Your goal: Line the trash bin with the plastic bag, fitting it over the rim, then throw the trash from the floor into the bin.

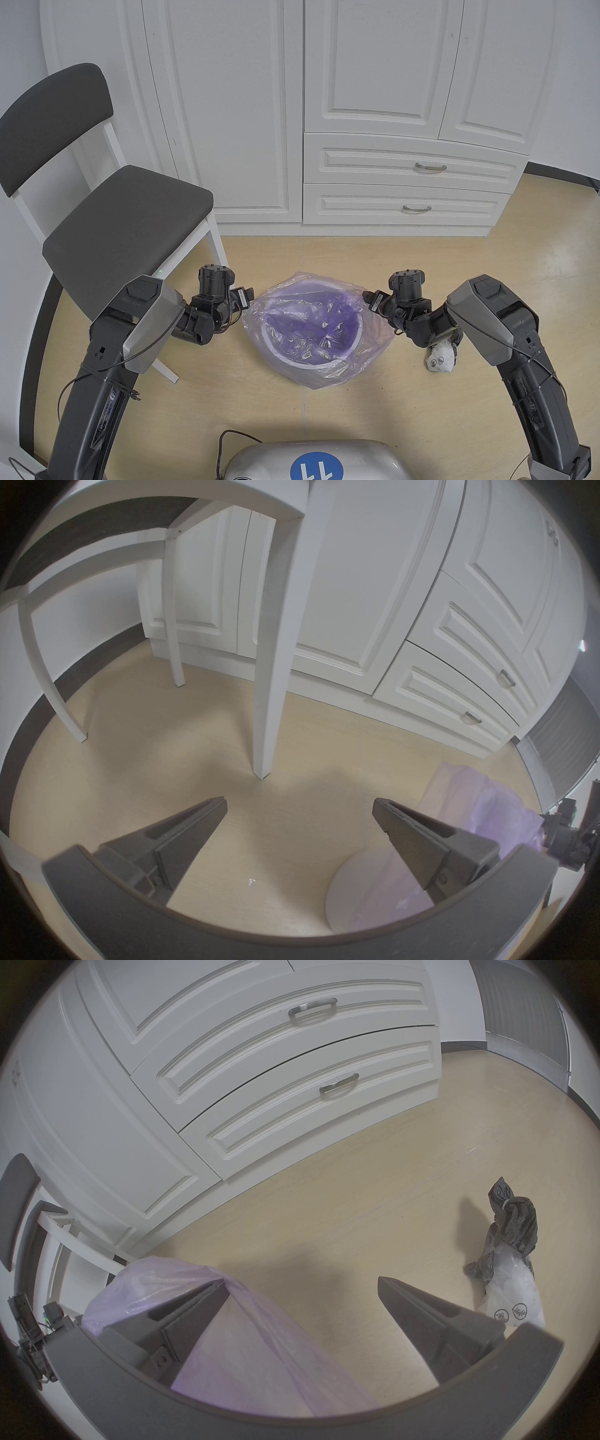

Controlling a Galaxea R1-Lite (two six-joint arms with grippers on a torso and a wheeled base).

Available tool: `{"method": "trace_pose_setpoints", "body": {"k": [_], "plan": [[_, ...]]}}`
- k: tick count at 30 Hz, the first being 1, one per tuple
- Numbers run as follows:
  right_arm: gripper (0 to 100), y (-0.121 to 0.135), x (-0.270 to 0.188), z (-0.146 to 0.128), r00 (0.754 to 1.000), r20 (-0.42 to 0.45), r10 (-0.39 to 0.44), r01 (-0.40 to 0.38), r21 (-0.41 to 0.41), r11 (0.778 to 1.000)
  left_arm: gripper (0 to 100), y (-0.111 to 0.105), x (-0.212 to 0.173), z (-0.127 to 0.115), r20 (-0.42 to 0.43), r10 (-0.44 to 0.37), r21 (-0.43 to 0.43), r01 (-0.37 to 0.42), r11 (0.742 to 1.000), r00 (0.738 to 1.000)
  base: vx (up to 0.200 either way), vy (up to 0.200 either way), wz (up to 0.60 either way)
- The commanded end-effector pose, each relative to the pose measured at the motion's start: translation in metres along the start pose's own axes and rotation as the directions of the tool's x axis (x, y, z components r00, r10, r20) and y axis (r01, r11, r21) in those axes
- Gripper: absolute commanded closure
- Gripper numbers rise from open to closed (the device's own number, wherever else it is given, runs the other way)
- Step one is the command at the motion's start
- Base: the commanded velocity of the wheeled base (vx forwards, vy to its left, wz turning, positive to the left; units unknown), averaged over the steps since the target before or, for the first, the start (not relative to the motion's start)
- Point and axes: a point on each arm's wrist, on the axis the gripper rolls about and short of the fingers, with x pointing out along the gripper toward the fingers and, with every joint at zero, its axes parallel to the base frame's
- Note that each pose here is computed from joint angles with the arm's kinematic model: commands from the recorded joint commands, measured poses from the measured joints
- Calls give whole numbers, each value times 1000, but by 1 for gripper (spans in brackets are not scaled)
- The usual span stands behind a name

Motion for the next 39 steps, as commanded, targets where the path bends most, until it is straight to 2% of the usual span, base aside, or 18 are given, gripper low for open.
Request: {"method": "trace_pose_setpoints", "body": {"k": [1,6,10,15,19,24,28,30,31,33,38,39], "plan": [[0,-1,4,-1,1000,16,-3,3,4,1000,0,0,8,-3,11,34,1,-34,999,999,0,0,0],[0,7,7,8,998,63,8,-11,48,999,0,-4,11,3,49,47,-6,-47,999,998,0,0,0],[0,5,14,3,997,71,9,-12,45,999,0,-4,13,1,54,52,-7,-51,999,997,0,0,0],[0,6,25,2,997,78,12,-15,43,999,0,-6,17,7,102,80,-20,-78,997,992,0,0,0],[0,-6,32,-10,999,38,-21,20,36,999,0,-8,13,14,123,84,-25,-82,996,989,0,0,0],[0,-8,33,-14,999,18,-33,32,7,999,0,-10,3,23,121,80,-34,-76,997,989,0,0,0],[0,-7,32,-11,999,23,-31,31,11,999,0,-15,-10,30,124,54,-30,-51,998,991,0,0,0],[0,-5,31,-10,999,26,-28,27,18,999,0,-19,-23,35,135,-1,-23,4,1000,991,0,0,0],[0,-5,31,-10,999,26,-28,27,18,999,0,-19,-23,35,135,-1,-23,4,1000,991,0,0,0],[0,-2,31,-9,999,38,-20,19,23,1000,0,-20,-41,42,124,-72,-14,74,997,990,0,0,0],[0,0,29,-6,998,52,-27,26,34,999,0,-18,-61,40,58,-160,5,160,987,985,0,0,0],[0,2,28,-1,998,63,-25,23,45,999,0,-17,-68,35,20,-198,22,197,980,980,0,0,0]]}}
